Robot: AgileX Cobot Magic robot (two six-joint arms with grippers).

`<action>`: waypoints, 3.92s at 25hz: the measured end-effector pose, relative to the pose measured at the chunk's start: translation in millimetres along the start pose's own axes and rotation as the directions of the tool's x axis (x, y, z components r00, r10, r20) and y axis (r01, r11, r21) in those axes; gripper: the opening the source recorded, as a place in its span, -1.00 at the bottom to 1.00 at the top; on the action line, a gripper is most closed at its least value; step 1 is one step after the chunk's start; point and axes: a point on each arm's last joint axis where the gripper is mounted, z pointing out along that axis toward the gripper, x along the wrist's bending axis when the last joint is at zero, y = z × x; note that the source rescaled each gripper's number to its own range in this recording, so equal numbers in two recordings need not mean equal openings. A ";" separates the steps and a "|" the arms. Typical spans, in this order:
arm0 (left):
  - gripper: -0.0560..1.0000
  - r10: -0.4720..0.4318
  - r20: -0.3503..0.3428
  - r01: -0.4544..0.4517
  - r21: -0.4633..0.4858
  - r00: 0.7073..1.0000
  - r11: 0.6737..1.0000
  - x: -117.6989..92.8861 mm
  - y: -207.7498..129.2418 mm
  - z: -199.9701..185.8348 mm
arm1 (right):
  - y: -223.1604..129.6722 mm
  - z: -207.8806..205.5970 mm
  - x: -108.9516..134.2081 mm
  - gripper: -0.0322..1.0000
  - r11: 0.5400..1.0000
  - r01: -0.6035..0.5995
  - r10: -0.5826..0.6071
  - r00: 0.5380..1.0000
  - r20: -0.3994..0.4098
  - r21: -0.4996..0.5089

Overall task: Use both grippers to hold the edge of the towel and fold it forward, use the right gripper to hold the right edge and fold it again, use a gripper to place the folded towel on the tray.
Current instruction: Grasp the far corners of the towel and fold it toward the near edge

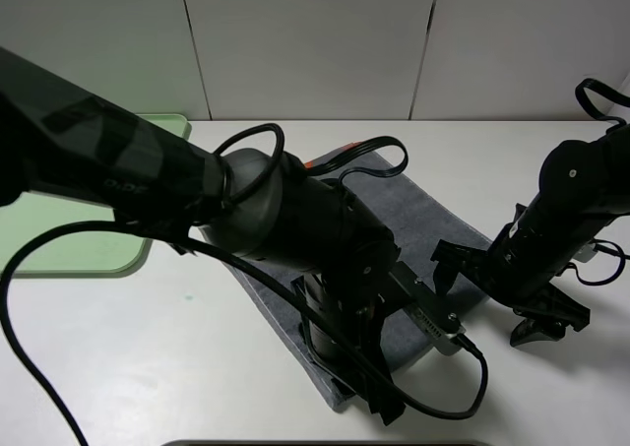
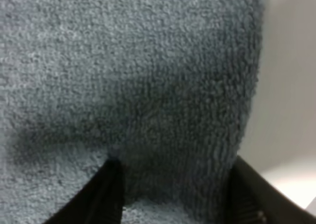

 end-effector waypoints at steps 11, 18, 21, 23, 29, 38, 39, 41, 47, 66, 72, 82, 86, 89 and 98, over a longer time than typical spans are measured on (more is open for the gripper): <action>-0.45 -0.001 0.001 0.001 -0.003 1.000 1.000 -0.1 0.3 0.0 | -0.4 0.3 -1.4 0.45 1.000 0.018 -0.018 1.000 0.013 0.004; -0.73 -0.003 0.003 0.003 -0.004 1.000 1.000 -0.2 0.4 0.4 | 2.2 1.0 1.5 -0.37 1.000 -0.003 0.002 1.000 -0.018 -0.023; -0.86 -0.003 0.003 0.003 -0.004 1.000 1.000 -0.2 0.4 0.4 | 3.0 1.4 2.4 -0.65 0.999 -0.015 0.014 0.999 -0.032 -0.034; -0.88 -0.003 0.003 0.003 -0.005 1.000 1.000 -0.2 0.5 0.4 | 3.4 1.5 3.0 -0.79 0.999 -0.022 0.021 0.999 -0.038 -0.038; -0.89 -0.003 0.003 0.003 -0.005 1.000 1.000 -0.2 0.5 0.4 | 3.6 1.9 3.4 -0.94 0.999 -0.031 0.029 0.999 -0.042 -0.038; -0.89 -0.002 0.003 0.002 -0.005 1.000 1.000 -0.2 0.5 0.4 | 3.5 1.9 3.4 -0.94 0.999 -0.032 0.030 0.999 -0.043 -0.038; -0.89 -0.002 0.003 0.002 -0.005 1.000 1.000 -0.2 0.5 0.4 | 3.5 1.9 3.4 -0.94 0.999 -0.032 0.030 0.999 -0.043 -0.038; -0.89 -0.002 0.003 0.002 -0.005 1.000 1.000 -0.2 0.5 0.4 | 3.6 0.9 3.7 -0.94 0.999 -0.031 0.030 0.999 -0.046 -0.041; -0.89 -0.002 0.003 0.002 -0.002 1.000 1.000 -0.4 0.0 -1.2 | 3.7 -3.4 4.5 -0.94 0.998 -0.030 0.027 0.998 -0.058 -0.051; -0.89 -0.004 0.023 0.005 -0.038 1.000 0.999 -3.6 -5.7 -49.7 | 2.2 -24.9 8.1 -0.94 0.999 0.005 -0.009 0.997 -0.074 -0.048; -0.89 -0.002 0.024 0.003 -0.037 1.000 0.999 -4.0 -8.0 -57.9 | 14.4 -45.6 27.0 -0.94 0.997 0.069 -0.072 0.993 -0.093 -0.041; -0.89 -0.039 0.025 0.041 -0.065 0.999 0.997 -3.8 -9.3 -71.6 | 29.5 -74.2 49.7 -0.94 0.991 0.123 -0.128 0.985 -0.115 -0.044; -0.89 -0.049 0.026 0.051 -0.091 0.998 0.995 -3.9 -9.8 -80.5 | 34.5 -85.6 57.0 -0.94 0.988 0.147 -0.152 0.981 -0.120 -0.049; -0.89 -0.065 0.024 0.067 -0.102 0.998 0.993 -3.5 -10.2 -84.5 | 38.2 -94.7 62.9 -0.94 0.985 0.164 -0.170 0.977 -0.129 -0.056; -0.89 -0.117 -0.044 0.113 -0.080 0.992 0.990 3.6 -13.0 -85.9 | 32.5 -96.2 71.5 -0.94 0.976 0.204 -0.212 0.968 -0.132 -0.071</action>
